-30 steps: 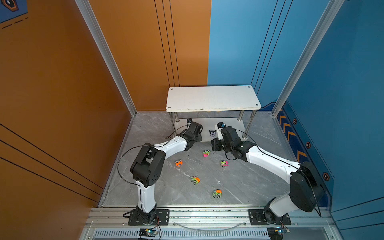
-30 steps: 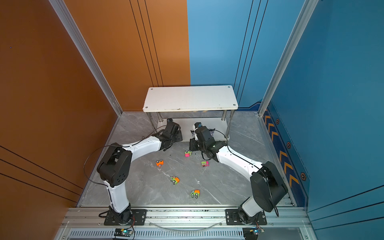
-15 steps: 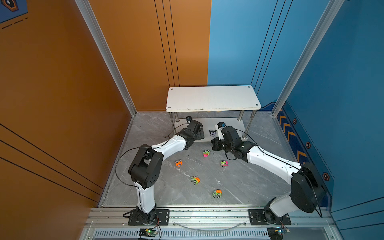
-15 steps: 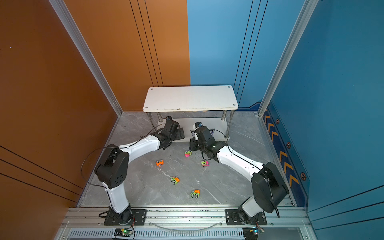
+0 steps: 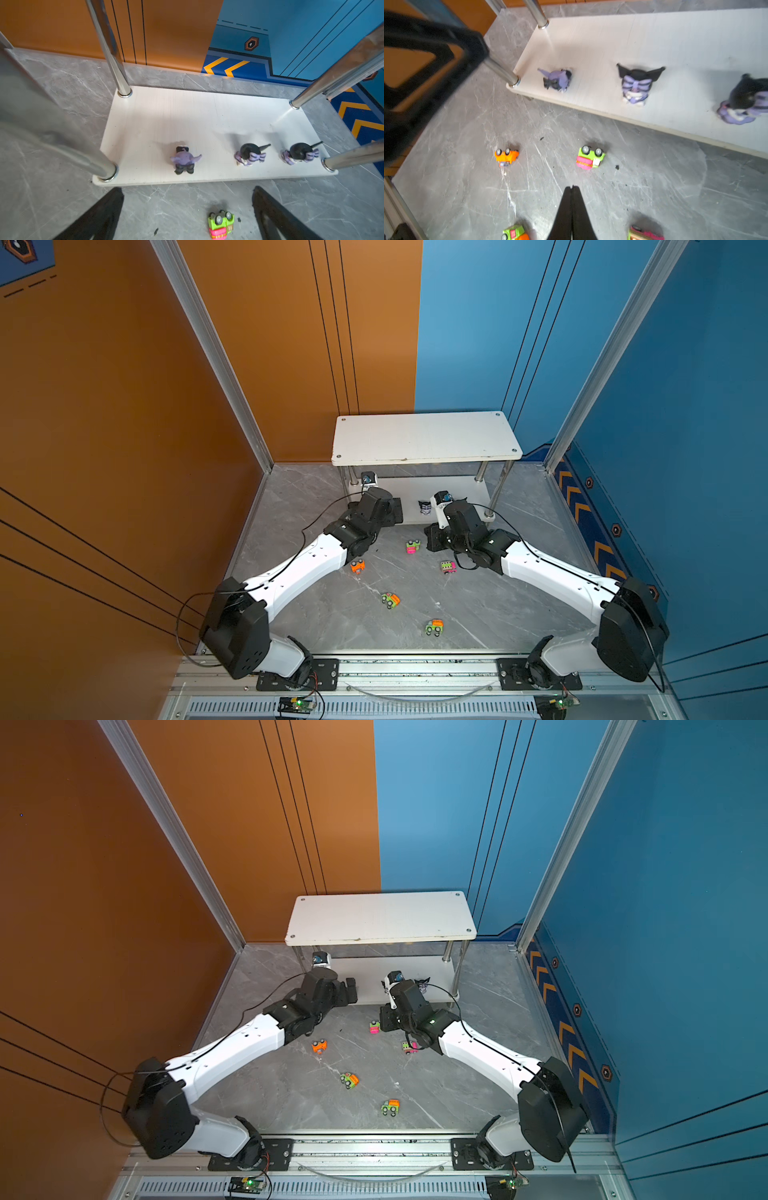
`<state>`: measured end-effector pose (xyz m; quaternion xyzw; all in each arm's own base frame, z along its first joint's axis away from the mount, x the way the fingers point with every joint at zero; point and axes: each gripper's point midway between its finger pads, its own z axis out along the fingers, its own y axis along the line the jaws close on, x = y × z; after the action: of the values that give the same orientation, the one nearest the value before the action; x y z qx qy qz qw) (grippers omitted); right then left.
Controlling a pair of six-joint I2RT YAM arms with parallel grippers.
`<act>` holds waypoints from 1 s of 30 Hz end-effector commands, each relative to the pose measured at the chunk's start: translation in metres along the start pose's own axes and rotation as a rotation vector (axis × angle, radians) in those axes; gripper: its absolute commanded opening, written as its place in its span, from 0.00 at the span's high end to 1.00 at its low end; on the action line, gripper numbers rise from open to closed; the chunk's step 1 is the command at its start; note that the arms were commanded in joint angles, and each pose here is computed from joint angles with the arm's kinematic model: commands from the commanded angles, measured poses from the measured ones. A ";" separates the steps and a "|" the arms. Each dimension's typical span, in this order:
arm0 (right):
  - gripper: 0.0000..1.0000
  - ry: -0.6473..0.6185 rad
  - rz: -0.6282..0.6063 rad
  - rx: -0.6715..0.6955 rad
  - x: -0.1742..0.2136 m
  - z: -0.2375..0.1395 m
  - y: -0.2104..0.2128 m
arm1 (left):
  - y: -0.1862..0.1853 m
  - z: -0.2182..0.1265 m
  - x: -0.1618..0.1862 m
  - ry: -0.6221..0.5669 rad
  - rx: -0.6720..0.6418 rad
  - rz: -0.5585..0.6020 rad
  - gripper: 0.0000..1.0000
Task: Place and organize the plastic toys onto the shelf
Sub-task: 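Lift the left gripper up and back from the standing Kuromi, then move the right gripper over the orange-and-green car while the left gripper hovers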
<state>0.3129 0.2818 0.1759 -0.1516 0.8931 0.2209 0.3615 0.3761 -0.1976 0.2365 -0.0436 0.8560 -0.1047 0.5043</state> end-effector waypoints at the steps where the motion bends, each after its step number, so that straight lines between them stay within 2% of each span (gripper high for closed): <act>1: 0.95 0.133 -0.139 0.052 0.046 0.001 -0.001 | 0.025 -0.015 0.020 0.012 -0.061 0.048 0.07; 3: 0.95 0.169 -0.170 0.032 0.061 0.003 0.006 | 0.039 -0.023 0.037 0.051 -0.084 0.059 0.12; 4: 0.95 0.187 -0.184 0.021 0.069 0.004 0.010 | 0.043 -0.028 0.041 0.055 -0.085 0.056 0.20; 5: 0.95 0.202 -0.195 0.016 0.074 0.005 0.012 | 0.047 -0.032 0.044 0.056 -0.085 0.048 0.24; 6: 0.95 0.217 -0.207 0.012 0.081 0.006 0.015 | 0.051 -0.036 0.047 0.059 -0.084 0.041 0.34; 10: 0.95 0.275 -0.265 -0.036 0.103 0.009 0.034 | 0.065 -0.050 0.059 0.072 -0.092 0.019 0.46; 16: 0.95 0.391 -0.454 -0.111 0.144 0.012 0.076 | 0.092 -0.055 0.090 0.136 -0.159 0.022 0.50; 21: 0.96 0.481 -0.576 -0.142 0.174 0.021 0.101 | 0.114 -0.048 0.112 0.180 -0.176 -0.067 0.50; 26: 0.96 0.491 -0.610 -0.138 0.178 0.030 0.113 | 0.130 -0.047 0.119 0.187 -0.184 -0.136 0.50; 30: 1.00 0.467 -0.621 -0.147 0.171 0.034 0.121 | 0.134 -0.047 0.119 0.186 -0.192 -0.139 0.50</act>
<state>0.1583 0.3772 0.0580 -0.4755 0.8520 0.1305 0.1761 0.2827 -0.0810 0.1278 -0.1364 0.9003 -0.0476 0.4107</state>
